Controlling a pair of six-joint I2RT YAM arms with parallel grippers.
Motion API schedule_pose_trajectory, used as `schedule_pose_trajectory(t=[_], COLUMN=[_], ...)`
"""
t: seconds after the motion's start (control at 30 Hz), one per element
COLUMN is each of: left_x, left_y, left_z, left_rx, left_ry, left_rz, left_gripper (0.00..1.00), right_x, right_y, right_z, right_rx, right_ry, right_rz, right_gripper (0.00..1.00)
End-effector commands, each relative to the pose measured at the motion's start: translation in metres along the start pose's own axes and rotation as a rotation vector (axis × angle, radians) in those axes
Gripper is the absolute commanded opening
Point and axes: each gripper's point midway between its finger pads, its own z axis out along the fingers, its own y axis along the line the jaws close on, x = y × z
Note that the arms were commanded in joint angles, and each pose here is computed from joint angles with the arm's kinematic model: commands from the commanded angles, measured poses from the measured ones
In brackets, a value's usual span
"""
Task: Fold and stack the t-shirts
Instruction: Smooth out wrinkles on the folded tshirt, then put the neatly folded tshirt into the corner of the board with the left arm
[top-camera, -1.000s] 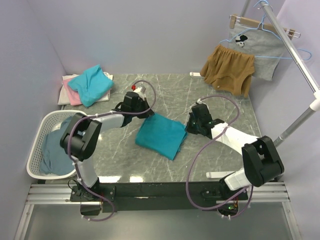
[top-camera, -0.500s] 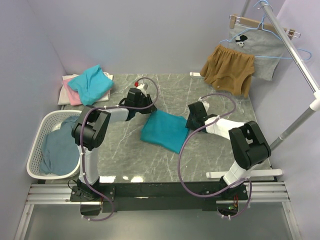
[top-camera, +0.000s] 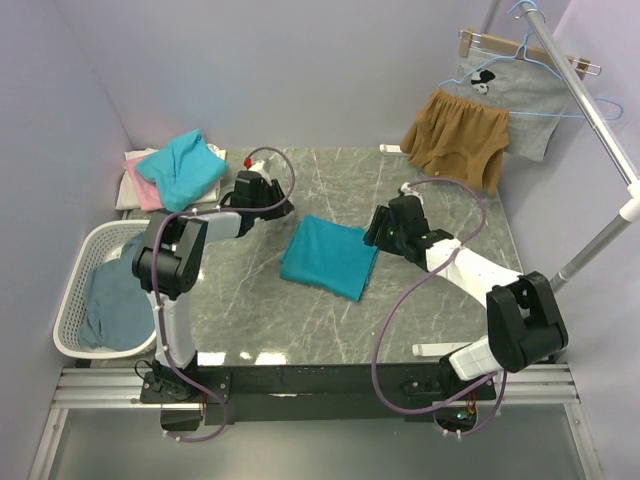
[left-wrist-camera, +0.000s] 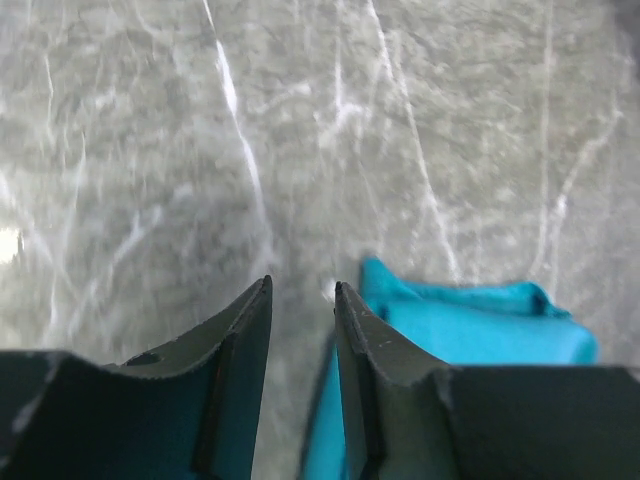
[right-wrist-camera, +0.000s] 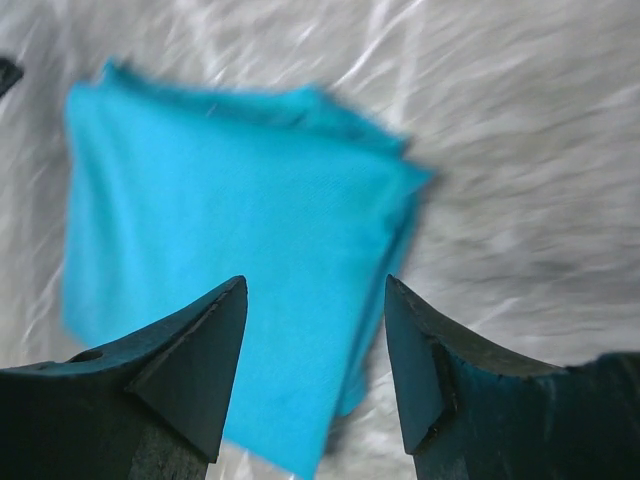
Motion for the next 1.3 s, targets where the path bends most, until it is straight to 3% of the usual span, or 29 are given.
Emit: schedule_pose_trajectory(t=[0.0,0.27,0.67,0.77,0.9,0.97,1.07,1.13,1.17,1.27], left_x=[-0.020,0.041,0.094,0.106,0.113,0.115,0.115,0.115,0.115,0.111], left_y=[-0.026,-0.008,-0.003,-0.003,-0.006,-0.007,-0.009,-0.009,-0.007,-0.006], left_z=[-0.033,-0.054,-0.080,-0.084,-0.087,-0.089,-0.089,-0.090,-0.090,-0.090], left_rx=[0.039,0.045,0.075,0.076,0.081,0.083,0.079,0.075,0.063,0.051], left_ry=[-0.071,0.033,0.124,0.143,0.153,0.158,0.156,0.158,0.158,0.149], left_rz=[-0.021,-0.098,-0.136,-0.138,-0.141,-0.143,-0.134,-0.125,-0.123,-0.110], left_gripper=[0.37,0.35,0.33,0.32,0.30,0.30,0.29,0.29,0.29,0.30], right_x=[0.038,0.073,0.102,0.105,0.106,0.109,0.108,0.104,0.099,0.086], right_y=[0.014,0.010,0.011,0.019,0.029,0.032,0.036,0.033,0.034,0.022], right_z=[-0.003,0.000,0.002,0.002,0.001,-0.002,-0.002,-0.002,-0.005,-0.009], right_rx=[-0.135,-0.202,-0.270,-0.313,-0.369,-0.395,-0.420,-0.400,-0.399,-0.315], right_ry=[0.143,0.197,0.273,0.293,0.301,0.315,0.307,0.286,0.263,0.200], right_rz=[0.045,0.102,0.120,0.131,0.160,0.192,0.218,0.218,0.205,0.165], right_gripper=[0.64,0.65,0.60,0.49,0.13,0.00,0.02,0.14,0.27,0.53])
